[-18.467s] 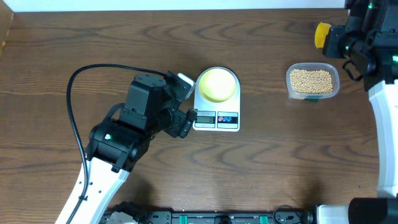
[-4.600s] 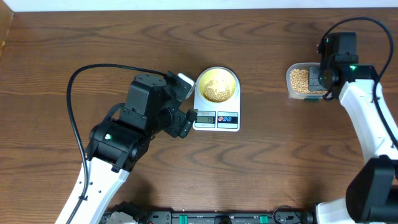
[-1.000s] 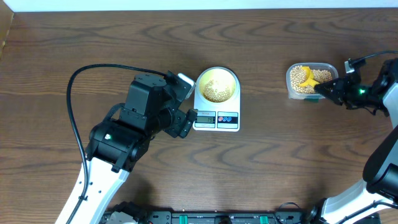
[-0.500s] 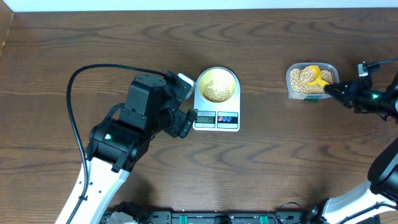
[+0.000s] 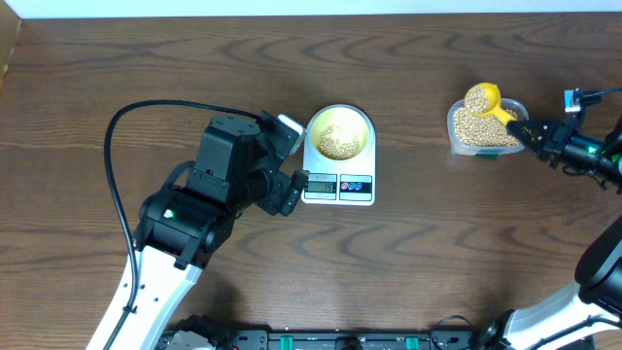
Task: Scoop item into bowl and weigh 50g on scale
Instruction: 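Lift the filled scoop and move it left toward the bowl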
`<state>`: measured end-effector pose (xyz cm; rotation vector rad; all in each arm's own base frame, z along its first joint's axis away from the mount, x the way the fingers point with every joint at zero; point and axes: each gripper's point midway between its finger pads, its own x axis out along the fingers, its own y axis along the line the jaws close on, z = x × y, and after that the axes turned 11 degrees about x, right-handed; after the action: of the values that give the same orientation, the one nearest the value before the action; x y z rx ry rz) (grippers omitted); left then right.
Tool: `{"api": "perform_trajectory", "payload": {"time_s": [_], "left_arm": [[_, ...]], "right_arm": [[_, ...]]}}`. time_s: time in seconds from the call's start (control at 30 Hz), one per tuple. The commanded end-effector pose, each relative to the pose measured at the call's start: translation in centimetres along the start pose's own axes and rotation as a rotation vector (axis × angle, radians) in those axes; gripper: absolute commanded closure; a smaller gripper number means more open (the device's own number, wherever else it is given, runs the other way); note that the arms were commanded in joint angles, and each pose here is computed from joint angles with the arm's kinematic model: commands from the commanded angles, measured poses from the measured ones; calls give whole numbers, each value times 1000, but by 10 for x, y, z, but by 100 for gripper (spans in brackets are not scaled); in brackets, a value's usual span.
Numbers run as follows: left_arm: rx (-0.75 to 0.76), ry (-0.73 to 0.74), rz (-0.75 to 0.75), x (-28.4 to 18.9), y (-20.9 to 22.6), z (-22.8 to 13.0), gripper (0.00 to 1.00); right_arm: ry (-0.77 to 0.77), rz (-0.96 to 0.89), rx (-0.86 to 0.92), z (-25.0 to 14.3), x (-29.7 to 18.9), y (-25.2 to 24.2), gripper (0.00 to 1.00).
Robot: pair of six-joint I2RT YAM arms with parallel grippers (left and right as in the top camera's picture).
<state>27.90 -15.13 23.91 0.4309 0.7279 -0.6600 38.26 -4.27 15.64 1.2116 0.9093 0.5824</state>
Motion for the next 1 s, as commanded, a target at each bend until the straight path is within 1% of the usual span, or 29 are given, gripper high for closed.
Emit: {"api": "perform_trajectory", "payload": {"time_s": [0.0, 0.33, 0.63, 0.97], "left_arm": [[6, 3, -7, 1, 0, -1, 17], [6, 3, -7, 1, 0, -1, 16], [6, 3, -7, 1, 0, -1, 16], [6, 3, -7, 1, 0, -1, 17]], "right_arm": [[10, 141, -79, 0, 4, 21, 99], [67, 147, -90, -6, 27, 29, 99], [155, 155, -130, -18, 65, 43, 99], [268, 152, -197, -46, 110, 57, 99]]}}
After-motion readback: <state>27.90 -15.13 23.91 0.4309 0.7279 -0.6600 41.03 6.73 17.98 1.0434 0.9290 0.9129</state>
